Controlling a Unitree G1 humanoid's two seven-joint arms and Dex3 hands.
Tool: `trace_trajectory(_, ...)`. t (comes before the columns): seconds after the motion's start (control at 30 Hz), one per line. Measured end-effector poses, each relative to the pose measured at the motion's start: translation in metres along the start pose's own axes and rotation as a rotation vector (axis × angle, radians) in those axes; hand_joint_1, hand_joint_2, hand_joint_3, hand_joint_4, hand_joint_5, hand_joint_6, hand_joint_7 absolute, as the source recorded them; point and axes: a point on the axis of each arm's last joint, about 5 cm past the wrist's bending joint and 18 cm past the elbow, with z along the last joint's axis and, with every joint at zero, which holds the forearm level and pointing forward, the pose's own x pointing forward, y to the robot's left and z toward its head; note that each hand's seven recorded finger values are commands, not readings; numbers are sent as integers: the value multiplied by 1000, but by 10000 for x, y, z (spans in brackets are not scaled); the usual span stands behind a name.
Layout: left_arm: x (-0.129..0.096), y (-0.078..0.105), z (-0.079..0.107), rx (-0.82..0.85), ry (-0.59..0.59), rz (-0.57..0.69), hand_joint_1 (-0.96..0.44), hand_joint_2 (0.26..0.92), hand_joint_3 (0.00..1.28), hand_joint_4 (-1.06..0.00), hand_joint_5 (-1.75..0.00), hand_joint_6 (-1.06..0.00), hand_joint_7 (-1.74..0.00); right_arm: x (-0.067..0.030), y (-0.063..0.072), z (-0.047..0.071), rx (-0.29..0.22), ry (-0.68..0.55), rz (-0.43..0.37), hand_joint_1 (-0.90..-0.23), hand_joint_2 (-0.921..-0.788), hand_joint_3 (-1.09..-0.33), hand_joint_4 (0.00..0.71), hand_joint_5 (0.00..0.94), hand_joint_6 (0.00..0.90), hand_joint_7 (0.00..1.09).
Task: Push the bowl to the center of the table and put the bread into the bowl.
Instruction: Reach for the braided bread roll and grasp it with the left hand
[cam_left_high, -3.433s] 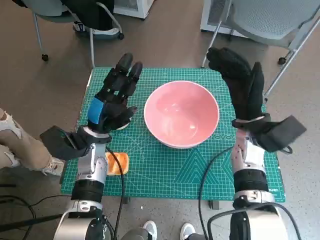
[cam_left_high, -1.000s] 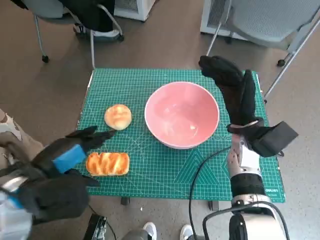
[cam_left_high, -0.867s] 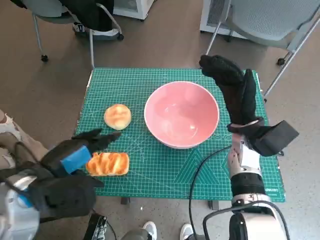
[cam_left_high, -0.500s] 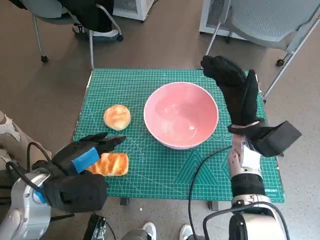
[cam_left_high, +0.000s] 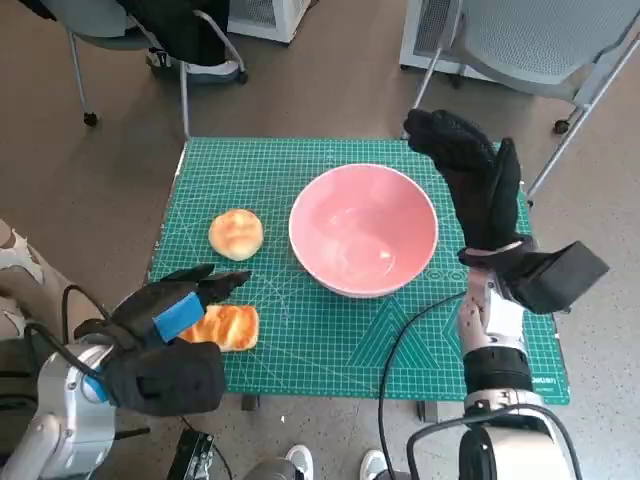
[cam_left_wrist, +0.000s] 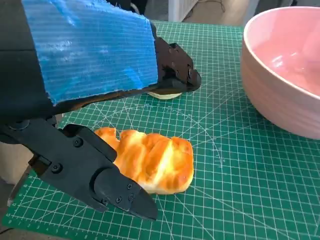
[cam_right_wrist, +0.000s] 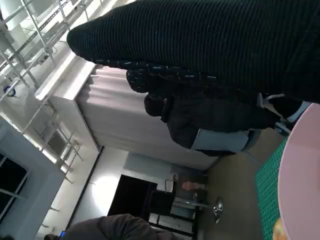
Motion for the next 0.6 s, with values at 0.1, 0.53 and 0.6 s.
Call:
trace_trajectory(0.1, 36, -15, -1, 3, 11, -5, -301, 685, 9, -231, -8, -365, -13, 1, -1, 2, 0, -1, 0, -641, -921, -808, 194, 0, 206, 178)
trace_trajectory(0.53, 212, -108, -51, 5, 83, -50, -265, 689, 10, -251, -6, -379, -8, -1, -2, 3, 0, -2, 0, -642, -921, -808, 194, 0, 200, 192)
trace_trajectory(0.6, 246, -122, -60, -3, 97, -59, -260, 689, 10, -254, -6, -380, -7, -3, -2, 2, 0, -1, 0, -642, -921, -808, 194, 0, 199, 194)
